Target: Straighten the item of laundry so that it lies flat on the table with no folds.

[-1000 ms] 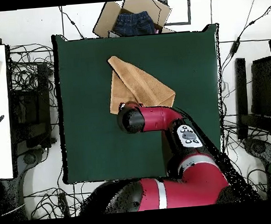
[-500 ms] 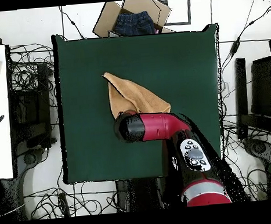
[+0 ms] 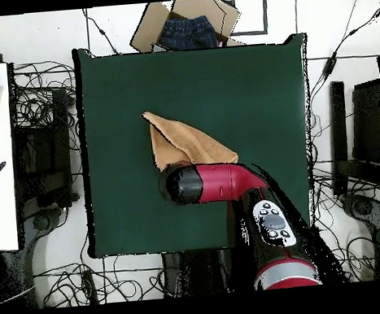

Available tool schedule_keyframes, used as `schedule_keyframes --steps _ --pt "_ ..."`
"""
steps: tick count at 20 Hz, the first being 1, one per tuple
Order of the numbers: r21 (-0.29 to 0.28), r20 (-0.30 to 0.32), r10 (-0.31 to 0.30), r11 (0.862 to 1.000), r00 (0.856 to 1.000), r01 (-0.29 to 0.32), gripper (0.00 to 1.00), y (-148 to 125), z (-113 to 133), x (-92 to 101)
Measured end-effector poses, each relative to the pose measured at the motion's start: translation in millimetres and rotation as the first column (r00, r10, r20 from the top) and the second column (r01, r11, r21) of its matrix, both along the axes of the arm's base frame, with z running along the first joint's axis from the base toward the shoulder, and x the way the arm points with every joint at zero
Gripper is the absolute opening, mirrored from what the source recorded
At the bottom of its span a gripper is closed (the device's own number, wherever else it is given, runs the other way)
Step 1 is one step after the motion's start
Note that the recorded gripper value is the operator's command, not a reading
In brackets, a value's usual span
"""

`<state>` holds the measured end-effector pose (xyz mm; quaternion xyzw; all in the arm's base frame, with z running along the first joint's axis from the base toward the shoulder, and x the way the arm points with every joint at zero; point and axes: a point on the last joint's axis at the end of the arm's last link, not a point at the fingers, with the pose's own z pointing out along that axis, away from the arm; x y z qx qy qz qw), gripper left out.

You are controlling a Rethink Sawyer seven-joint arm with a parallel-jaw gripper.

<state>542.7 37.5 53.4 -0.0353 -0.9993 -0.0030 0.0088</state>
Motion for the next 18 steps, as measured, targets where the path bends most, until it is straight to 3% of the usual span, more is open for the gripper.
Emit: schedule_keyframes --steps 12,18 --pt "-0.001 -0.02 0.006 1.0 1.0 -0.006 0.0 3 4 -5.7" --pt "-0.018 -0.141 0.024 0.999 0.99 -0.027 0.0 14 42 -13.6"
